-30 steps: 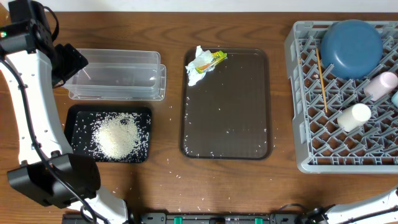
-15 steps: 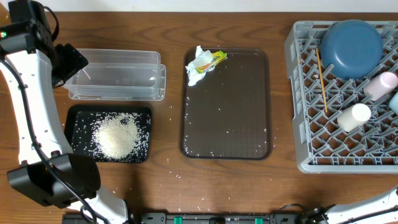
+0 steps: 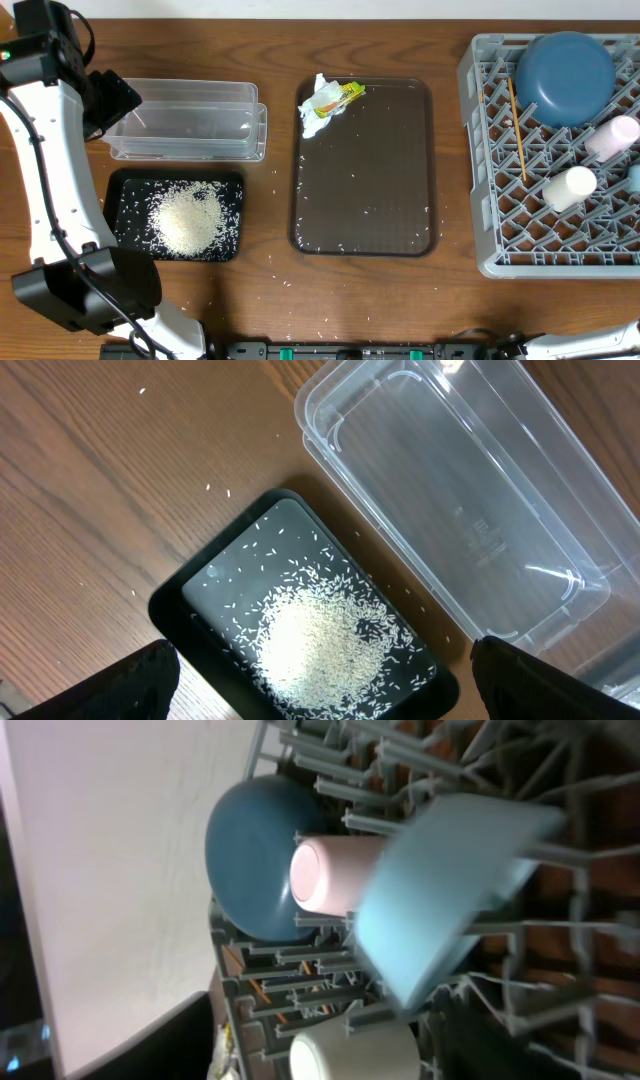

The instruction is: Sort waste into correct bins and load items into the dishwasher rack

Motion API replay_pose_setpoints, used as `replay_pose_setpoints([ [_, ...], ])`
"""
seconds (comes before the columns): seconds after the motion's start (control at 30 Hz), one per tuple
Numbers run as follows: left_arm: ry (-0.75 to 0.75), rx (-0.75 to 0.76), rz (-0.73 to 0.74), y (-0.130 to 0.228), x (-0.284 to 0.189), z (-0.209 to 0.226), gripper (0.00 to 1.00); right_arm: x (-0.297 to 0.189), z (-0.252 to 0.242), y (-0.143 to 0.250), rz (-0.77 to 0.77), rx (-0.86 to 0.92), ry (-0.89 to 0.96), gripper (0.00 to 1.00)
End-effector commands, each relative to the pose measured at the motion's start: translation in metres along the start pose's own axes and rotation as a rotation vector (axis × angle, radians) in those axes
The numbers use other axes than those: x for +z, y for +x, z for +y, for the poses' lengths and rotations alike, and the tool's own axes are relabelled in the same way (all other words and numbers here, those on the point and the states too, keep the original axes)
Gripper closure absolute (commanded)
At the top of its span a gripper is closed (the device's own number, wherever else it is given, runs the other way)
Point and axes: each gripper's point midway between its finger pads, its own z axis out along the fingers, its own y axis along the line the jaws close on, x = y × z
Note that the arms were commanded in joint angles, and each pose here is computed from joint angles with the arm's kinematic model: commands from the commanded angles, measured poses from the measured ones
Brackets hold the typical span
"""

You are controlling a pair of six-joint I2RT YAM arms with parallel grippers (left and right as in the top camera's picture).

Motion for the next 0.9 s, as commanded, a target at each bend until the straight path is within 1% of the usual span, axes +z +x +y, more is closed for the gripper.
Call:
replay_pose_setpoints([
  [0.0,-0.01,0.006,-0.009,-0.002,-0.002,0.003,0.04,-0.029,0.025,-0.005,-0.073,0.02,0.015,0.22],
  [0.03,-0.01,0.006,-0.009,-0.002,-0.002,0.003,0.04,-0.035,0.031,-0.006,-0.089,0.017,0.016,0.2],
  [0.17,-0.01,0.006,-0.009,-0.002,-0.002,0.003,0.04,-0.056,0.05,-0.007,-0.147,0.012,0.05,0.19],
  [0.3,-0.01,0.006,-0.009,-0.002,-0.002,0.003,0.04,-0.068,0.079,-0.004,-0.193,-0.05,0.063,0.18],
  [0.37,-0.01,0.006,-0.009,-0.002,-0.002,0.003,0.04,-0.068,0.093,-0.001,-0.199,-0.093,0.054,0.11],
  [0.4,-0.01,0.006,-0.009,-0.002,-0.002,0.003,0.04,-0.067,0.1,0.0,-0.198,-0.111,0.049,0.13],
  [0.43,-0.01,0.006,-0.009,-0.002,-0.002,0.003,0.04,-0.064,0.104,0.003,-0.192,-0.113,0.044,0.23],
  [0.47,-0.01,0.006,-0.009,-0.002,-0.002,0.003,0.04,-0.059,0.109,0.006,-0.178,-0.121,0.04,0.45],
  [0.5,-0.01,0.006,-0.009,-0.002,-0.002,0.003,0.04,-0.053,0.11,0.008,-0.168,-0.128,0.051,0.63],
  [0.53,-0.01,0.006,-0.009,-0.002,-0.002,0.003,0.04,-0.047,0.108,0.01,-0.159,-0.132,0.079,0.86],
  [0.57,-0.01,0.006,-0.009,-0.002,-0.002,0.003,0.04,-0.039,0.102,0.012,-0.153,-0.135,0.15,0.99],
  [0.67,-0.01,0.006,-0.009,-0.002,-0.002,0.003,0.04,-0.025,0.073,0.01,-0.176,-0.159,0.427,0.99],
  [0.77,-0.01,0.006,-0.009,-0.002,-0.002,0.003,0.04,-0.019,0.051,-0.001,-0.242,-0.247,0.737,0.99],
  [0.87,-0.01,0.006,-0.009,-0.002,-0.002,0.003,0.04,-0.001,0.049,-0.012,-0.291,-0.329,0.864,0.99],
])
